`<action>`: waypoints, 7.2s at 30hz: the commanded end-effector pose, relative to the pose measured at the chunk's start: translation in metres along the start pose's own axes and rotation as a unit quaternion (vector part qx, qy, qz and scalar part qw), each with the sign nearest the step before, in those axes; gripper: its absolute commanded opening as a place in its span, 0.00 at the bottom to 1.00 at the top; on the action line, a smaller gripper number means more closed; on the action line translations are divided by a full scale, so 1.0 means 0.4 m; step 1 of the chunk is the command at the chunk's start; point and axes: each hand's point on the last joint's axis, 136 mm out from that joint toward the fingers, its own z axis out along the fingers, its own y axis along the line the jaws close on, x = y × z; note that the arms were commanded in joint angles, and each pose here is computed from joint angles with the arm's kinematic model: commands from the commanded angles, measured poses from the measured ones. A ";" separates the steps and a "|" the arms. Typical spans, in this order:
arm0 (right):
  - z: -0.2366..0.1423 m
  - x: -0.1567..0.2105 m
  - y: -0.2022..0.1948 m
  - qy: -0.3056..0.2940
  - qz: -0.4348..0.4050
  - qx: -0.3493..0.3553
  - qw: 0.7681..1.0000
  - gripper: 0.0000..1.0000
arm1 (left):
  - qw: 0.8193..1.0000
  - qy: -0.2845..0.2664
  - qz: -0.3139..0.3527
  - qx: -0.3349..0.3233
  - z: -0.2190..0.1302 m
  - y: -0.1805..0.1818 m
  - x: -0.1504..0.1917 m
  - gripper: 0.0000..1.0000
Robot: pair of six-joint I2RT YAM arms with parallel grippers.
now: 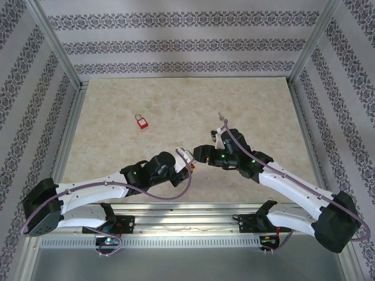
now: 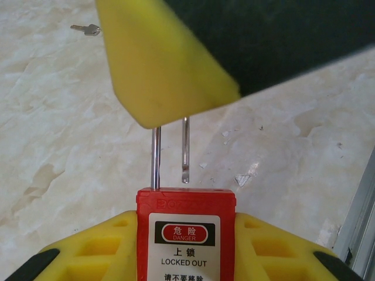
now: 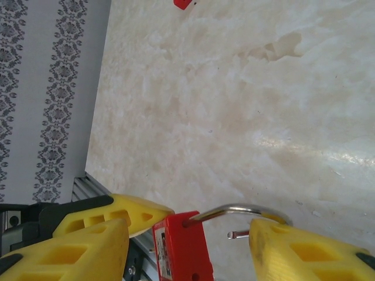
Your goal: Unlock with the key
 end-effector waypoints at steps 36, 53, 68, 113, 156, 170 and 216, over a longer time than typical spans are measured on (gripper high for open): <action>0.008 -0.074 -0.026 -0.044 0.004 -0.045 0.998 0.85 | 0.984 0.100 -0.111 -0.100 -0.008 0.115 0.112 0.00; -0.073 -0.067 -0.049 -0.072 -0.006 -0.036 0.997 0.93 | 0.931 0.286 -0.137 -0.180 0.015 0.219 0.261 0.00; -0.121 -0.049 -0.070 -0.086 -0.010 -0.014 0.996 0.94 | 0.923 0.323 -0.155 -0.141 0.110 0.192 0.308 0.00; -0.139 -0.035 -0.102 -0.098 0.006 -0.010 0.995 0.95 | 0.927 0.291 -0.220 -0.083 0.176 0.155 0.235 0.59; -0.124 -0.207 -0.314 -0.068 -0.022 0.263 0.962 0.85 | 0.871 0.024 -0.449 -0.201 -0.169 0.573 0.090 0.97; 0.053 -0.448 -0.510 -0.030 0.123 0.266 0.956 0.54 | 0.871 0.000 -0.461 -0.171 -0.187 0.590 0.086 0.96; 0.188 -0.531 -0.663 0.022 0.189 0.343 0.920 0.24 | 0.883 -0.015 -0.434 -0.178 -0.265 0.535 0.089 0.98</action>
